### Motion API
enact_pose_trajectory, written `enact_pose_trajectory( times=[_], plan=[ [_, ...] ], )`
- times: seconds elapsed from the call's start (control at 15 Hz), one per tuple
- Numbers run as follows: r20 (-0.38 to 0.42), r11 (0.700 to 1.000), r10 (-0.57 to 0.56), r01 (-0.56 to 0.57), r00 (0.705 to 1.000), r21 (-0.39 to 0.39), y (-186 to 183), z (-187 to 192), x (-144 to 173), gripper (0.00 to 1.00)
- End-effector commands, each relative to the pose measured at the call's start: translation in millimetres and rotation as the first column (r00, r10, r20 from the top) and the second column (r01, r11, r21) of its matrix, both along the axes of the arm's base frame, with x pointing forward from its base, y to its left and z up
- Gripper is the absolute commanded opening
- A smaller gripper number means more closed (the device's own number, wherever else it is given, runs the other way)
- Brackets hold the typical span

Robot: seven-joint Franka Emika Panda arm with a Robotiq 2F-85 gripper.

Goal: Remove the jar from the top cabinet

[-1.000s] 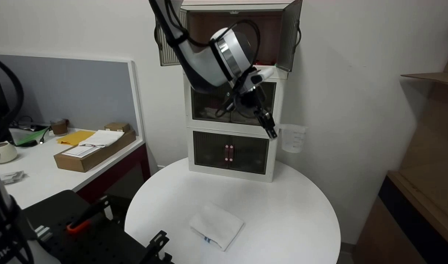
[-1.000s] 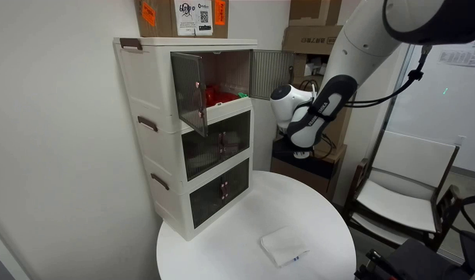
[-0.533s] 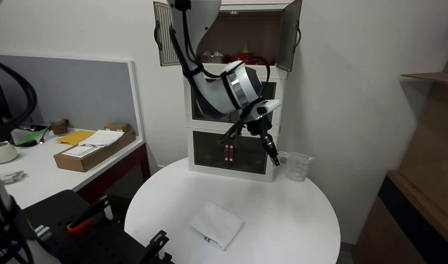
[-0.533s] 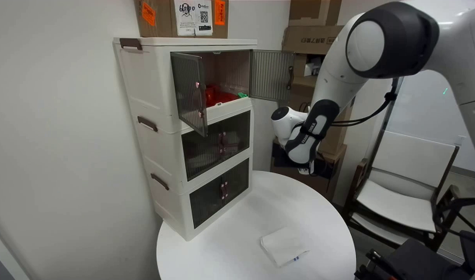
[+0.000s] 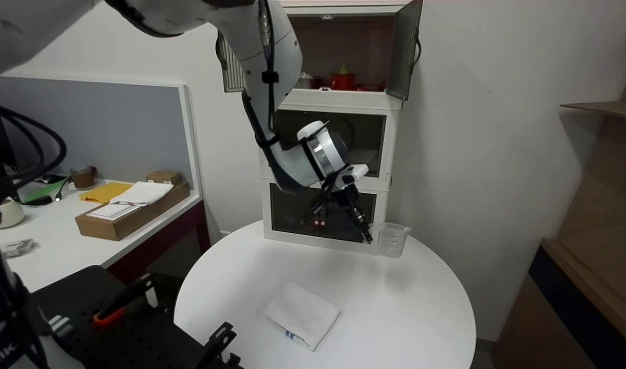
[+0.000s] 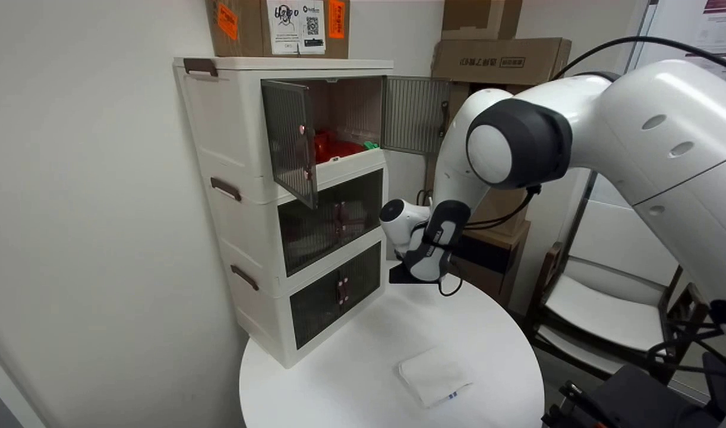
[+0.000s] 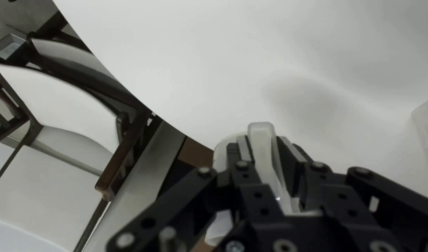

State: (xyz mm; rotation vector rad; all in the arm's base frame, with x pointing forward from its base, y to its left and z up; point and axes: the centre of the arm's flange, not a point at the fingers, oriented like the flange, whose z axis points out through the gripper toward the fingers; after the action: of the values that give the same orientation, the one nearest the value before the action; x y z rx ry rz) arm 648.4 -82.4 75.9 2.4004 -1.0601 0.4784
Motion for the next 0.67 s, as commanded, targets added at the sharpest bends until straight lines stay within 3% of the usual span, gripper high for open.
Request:
enact_pose_trajectory(
  times=[0.0, 0.27, 0.6],
  plan=[
    [0.001, 0.998, 0.055, -0.055, 0.998, 0.012, 14.9, -42.1, 24.3, 0.06],
    [-0.015, 0.994, 0.06, -0.059, 0.998, 0.093, 25.2, -73.1, 22.8, 0.06],
    [-0.046, 0.98, 0.152, -0.145, 0.987, 0.135, 29.9, -98.5, 16.3, 0.06]
  ],
)
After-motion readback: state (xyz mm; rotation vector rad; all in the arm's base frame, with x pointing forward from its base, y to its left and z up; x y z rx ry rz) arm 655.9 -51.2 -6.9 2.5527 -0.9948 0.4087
